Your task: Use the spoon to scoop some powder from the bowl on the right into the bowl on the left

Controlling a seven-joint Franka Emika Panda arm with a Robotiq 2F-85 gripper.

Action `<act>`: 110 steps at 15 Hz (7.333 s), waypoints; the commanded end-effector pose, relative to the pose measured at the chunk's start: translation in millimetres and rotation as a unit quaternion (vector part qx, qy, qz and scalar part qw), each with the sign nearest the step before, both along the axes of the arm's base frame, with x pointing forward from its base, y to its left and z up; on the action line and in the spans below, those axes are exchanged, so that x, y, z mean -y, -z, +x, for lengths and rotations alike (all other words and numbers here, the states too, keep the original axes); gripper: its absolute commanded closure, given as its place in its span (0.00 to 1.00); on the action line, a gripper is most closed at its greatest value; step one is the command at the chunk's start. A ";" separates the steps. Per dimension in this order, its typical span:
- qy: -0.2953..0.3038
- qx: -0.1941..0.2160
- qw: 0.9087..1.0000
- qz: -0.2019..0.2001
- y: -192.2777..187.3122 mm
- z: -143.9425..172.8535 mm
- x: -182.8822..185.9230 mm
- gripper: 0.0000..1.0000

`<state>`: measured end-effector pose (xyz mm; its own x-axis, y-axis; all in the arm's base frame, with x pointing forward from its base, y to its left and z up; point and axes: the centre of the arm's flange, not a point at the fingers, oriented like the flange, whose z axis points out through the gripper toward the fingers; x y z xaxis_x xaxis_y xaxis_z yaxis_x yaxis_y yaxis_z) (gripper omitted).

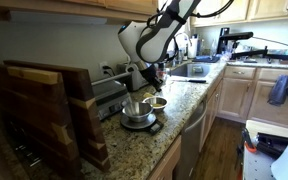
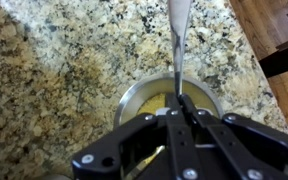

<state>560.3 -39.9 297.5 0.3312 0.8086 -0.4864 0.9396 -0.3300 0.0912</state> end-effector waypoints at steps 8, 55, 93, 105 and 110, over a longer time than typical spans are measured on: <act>-0.109 -0.005 0.994 -0.005 -9.5 -11.3 -82.5 0.96; -0.093 0.385 0.834 -0.385 50.2 -112.7 -144.0 0.96; 0.467 0.251 0.843 0.092 83.2 28.4 169.3 0.96; 0.434 0.230 0.868 0.074 59.4 1.5 139.1 0.52; 0.405 0.250 0.877 0.060 31.3 -9.6 129.8 0.20</act>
